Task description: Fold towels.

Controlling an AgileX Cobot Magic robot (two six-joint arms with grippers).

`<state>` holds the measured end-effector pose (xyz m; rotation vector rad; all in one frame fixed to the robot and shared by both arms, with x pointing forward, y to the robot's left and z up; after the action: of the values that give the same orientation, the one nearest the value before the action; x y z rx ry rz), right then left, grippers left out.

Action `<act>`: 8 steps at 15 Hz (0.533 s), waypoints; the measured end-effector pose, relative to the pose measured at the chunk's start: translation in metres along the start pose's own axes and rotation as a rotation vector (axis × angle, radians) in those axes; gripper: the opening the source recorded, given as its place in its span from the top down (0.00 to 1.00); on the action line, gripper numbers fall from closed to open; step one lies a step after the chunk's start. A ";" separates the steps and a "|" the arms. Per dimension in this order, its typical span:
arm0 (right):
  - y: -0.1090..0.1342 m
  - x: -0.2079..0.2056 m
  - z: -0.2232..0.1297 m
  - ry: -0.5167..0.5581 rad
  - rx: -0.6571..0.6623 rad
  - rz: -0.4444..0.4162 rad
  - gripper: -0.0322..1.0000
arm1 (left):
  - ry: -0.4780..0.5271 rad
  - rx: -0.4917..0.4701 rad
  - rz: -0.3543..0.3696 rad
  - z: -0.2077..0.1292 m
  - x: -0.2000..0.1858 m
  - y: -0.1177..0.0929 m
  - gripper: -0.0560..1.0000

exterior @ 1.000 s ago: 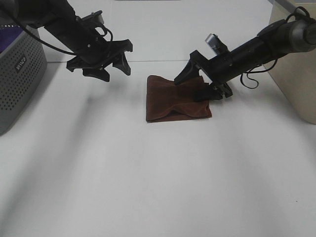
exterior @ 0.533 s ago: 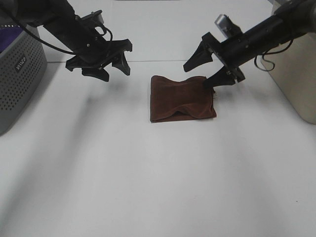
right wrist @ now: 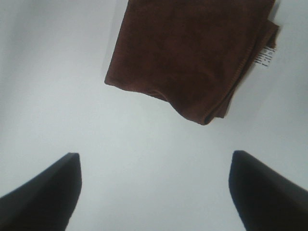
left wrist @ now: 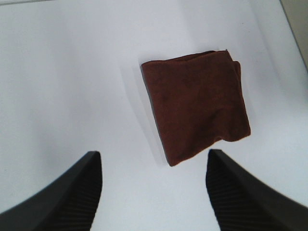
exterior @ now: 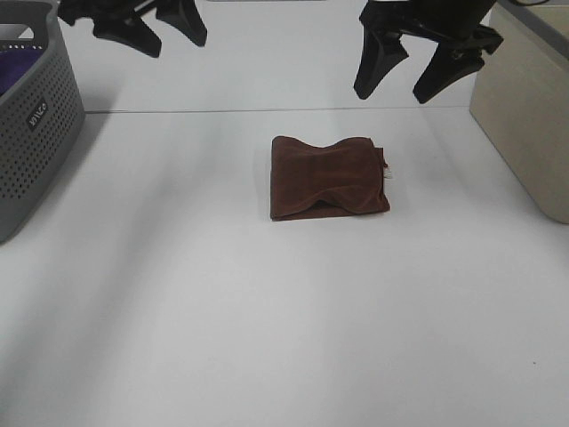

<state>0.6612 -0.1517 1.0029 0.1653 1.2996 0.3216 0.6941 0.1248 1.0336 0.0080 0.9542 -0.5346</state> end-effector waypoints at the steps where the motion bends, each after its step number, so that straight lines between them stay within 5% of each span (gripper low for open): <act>1: 0.003 -0.013 -0.007 -0.013 0.004 -0.012 0.19 | -0.003 0.030 0.013 0.001 -0.024 -0.005 0.39; 4: 0.002 -0.046 -0.042 -0.022 -0.011 -0.042 0.19 | 0.059 0.110 0.131 -0.012 -0.087 -0.004 0.39; 8: -0.012 -0.075 -0.114 0.003 -0.021 -0.096 0.19 | 0.052 0.078 0.376 -0.045 -0.158 0.014 0.39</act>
<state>0.5359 -0.1943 1.0379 0.0846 1.3023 0.2541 0.5927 0.2160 1.1263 0.2679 0.9538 -0.2239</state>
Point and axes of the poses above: a point on each arm's last joint axis where the gripper is mounted, x pointing out along that axis toward the gripper, y along the wrist's bending axis when the last joint is at zero, z = x × y, the point moved 7 cm from there along x, pointing out along that axis toward the gripper, and after that the axes turned 13 degrees about x, right-handed, at the moved point
